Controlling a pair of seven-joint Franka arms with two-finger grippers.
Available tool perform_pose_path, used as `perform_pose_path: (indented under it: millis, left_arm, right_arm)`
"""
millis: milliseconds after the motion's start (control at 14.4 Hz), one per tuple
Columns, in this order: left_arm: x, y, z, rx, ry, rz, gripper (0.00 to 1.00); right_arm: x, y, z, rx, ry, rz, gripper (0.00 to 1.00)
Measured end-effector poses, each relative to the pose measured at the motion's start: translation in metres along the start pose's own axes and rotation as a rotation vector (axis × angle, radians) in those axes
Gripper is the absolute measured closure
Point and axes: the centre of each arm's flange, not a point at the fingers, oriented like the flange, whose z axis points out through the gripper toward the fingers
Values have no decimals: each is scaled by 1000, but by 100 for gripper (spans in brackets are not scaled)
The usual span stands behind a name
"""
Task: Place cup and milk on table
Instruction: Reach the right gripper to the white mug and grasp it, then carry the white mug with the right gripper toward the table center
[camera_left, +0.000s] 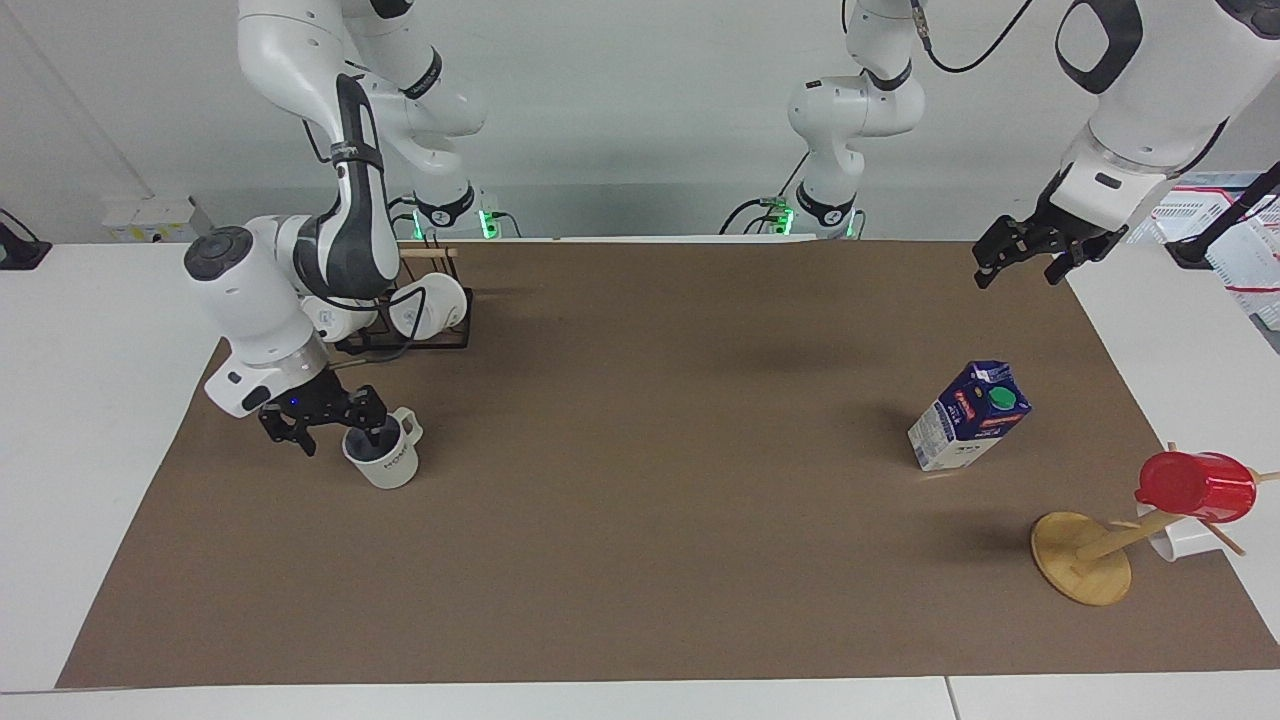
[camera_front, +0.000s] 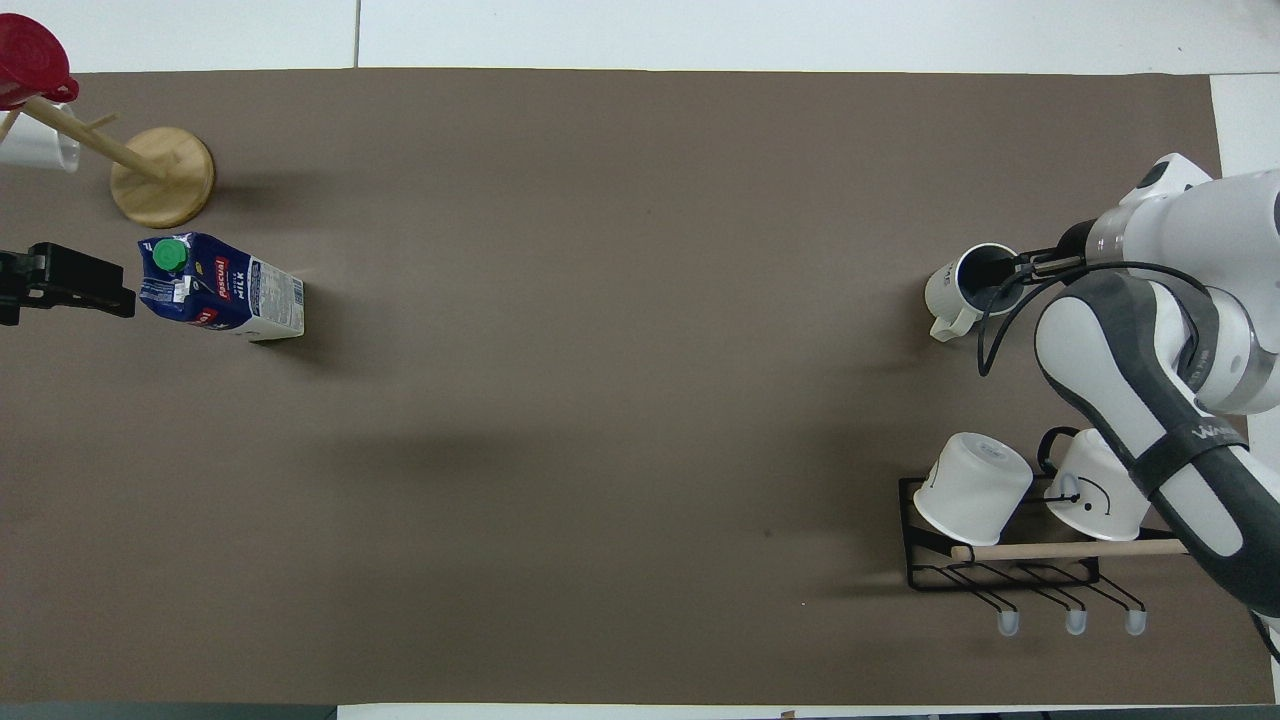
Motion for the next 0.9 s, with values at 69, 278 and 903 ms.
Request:
perform_pose_path:
  millis: [69,278,903]
  left_arm:
    - [0,0,0,0,0,0,0]
    - [0,0,0,0,0,0,0]
    - [0,0,0,0,0,0,0]
  right_arm:
    - [0,0,2,2,-1,1,31]
    - [1,-3,2,21,3,16,63]
    - [52,-95,-81,73,-14,-140,96]
